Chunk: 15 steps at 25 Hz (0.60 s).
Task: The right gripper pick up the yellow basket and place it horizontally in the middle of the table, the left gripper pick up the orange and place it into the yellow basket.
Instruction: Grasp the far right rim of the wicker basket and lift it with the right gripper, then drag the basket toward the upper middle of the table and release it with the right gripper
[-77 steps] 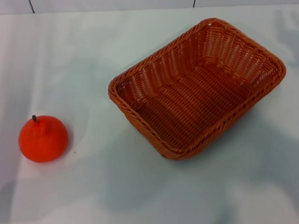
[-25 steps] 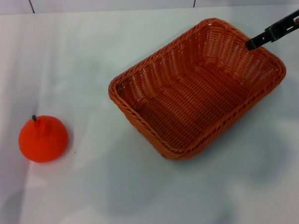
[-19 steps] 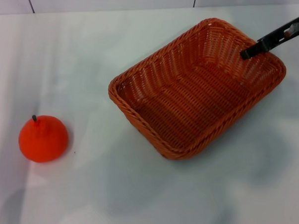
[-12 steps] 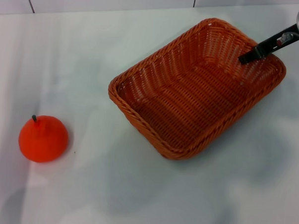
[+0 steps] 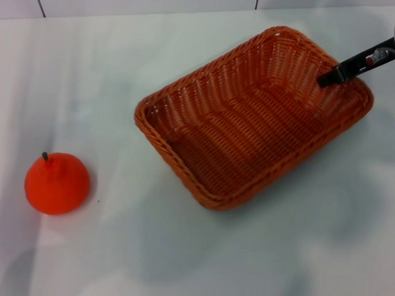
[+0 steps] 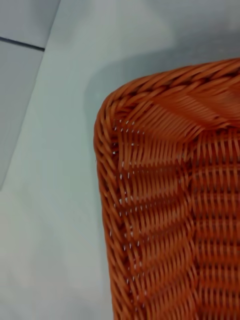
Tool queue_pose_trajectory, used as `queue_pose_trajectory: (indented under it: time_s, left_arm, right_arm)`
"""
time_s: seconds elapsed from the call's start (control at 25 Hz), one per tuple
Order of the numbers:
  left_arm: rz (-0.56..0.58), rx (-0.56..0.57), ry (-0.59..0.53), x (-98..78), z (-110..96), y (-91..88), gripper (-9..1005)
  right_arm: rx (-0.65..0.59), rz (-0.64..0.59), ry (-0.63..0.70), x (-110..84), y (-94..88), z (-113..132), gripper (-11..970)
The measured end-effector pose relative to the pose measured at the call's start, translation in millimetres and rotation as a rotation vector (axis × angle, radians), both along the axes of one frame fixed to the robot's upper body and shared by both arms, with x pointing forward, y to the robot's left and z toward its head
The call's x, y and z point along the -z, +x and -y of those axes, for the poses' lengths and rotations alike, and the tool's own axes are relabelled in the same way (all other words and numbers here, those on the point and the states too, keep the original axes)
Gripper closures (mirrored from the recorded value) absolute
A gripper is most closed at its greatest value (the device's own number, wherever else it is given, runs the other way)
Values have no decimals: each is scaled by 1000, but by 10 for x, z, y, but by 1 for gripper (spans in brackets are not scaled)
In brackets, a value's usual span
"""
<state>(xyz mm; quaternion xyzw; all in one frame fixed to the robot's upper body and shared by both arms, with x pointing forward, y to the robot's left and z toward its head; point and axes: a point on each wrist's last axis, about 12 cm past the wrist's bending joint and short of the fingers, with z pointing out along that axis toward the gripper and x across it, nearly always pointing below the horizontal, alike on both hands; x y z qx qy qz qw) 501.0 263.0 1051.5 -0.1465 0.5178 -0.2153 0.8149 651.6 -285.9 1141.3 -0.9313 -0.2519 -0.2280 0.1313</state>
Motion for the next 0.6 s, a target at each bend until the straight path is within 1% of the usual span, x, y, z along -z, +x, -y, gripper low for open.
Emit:
queue_pose_trajectory:
  time_s: [0.16,0.4,0.6]
  left_arm:
    - [-4,-3,0,10,-8,-14,75]
    - [-10,-4,0,18,-11,-16,76]
    - [-15,2,-1,13,6,15,76]
  right_arm:
    - [5,1,114,-49,-84,72,739]
    - [14,39,366,-156,-267,227,767]
    - [31,80,499,-187,-362,322,782]
